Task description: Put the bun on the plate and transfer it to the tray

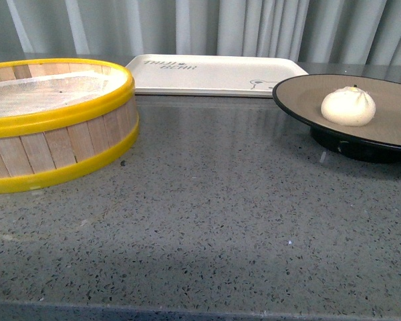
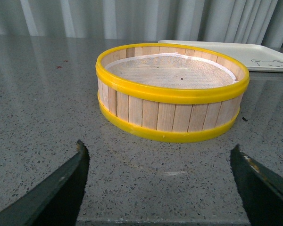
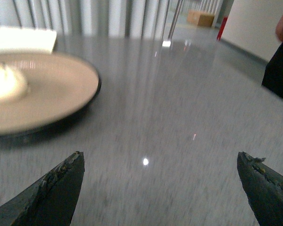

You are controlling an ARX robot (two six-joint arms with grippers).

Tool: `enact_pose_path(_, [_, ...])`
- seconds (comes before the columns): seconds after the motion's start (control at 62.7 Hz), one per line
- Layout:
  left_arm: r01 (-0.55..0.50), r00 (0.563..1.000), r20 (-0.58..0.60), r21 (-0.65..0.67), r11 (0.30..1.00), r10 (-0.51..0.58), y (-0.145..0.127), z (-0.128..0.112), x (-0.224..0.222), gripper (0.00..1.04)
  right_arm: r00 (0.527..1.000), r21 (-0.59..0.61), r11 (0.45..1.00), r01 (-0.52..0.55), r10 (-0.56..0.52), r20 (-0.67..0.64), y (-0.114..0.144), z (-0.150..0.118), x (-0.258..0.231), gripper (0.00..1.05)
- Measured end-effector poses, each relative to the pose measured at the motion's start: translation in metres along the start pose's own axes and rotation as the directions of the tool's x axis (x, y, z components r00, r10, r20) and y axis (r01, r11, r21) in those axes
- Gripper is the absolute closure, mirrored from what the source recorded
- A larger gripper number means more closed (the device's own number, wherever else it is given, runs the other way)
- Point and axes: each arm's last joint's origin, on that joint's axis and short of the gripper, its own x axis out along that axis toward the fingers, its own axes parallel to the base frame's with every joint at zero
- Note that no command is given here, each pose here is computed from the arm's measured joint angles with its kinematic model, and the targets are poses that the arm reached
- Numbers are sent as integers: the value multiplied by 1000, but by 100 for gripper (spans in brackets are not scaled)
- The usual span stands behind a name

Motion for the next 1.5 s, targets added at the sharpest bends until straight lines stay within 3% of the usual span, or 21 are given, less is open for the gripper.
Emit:
enact_pose_path(0.048, [0,1000,0,0,1000,0,0,0,0,5,998,28,1000,11,-13,63,-9,20,13,8])
enact_pose_path(0.128, [-1,1000,0,0,1000,1,0,0,0,7,995,83,996,20,-28,96,-22,40,36,8])
enact_pose_path(0.303, [-1,1000,0,0,1000,1,0,0,0,7,996,345,938,-25,54,-77,-35,40,104,8])
enact_pose_path(0.463, [-1,1000,0,0,1000,1,0,0,0,7,927,701,710,-66,304,-221,-16,29,154,8])
enact_pose_path(0.606, [-1,1000,0,0,1000,1,0,0,0,7,848,853,522,4,451,-279,4,13,165,8])
enact_pose_path(0.686, [0,1000,0,0,1000,0,0,0,0,7,819,881,472,28,494,-291,12,9,164,8])
enact_pose_path(0.878, [0,1000,0,0,1000,0,0,0,0,7,765,913,405,41,575,-289,27,4,165,8])
enact_pose_path(1.213, [0,1000,0,0,1000,0,0,0,0,7,736,925,369,96,599,-315,35,-18,166,9])
enact_pose_path(1.372, [-1,1000,0,0,1000,1,0,0,0,7,734,924,366,110,597,-324,34,-22,166,44])
enact_pose_path(1.5, [0,1000,0,0,1000,0,0,0,0,7,733,925,362,116,597,-325,34,-23,166,64])
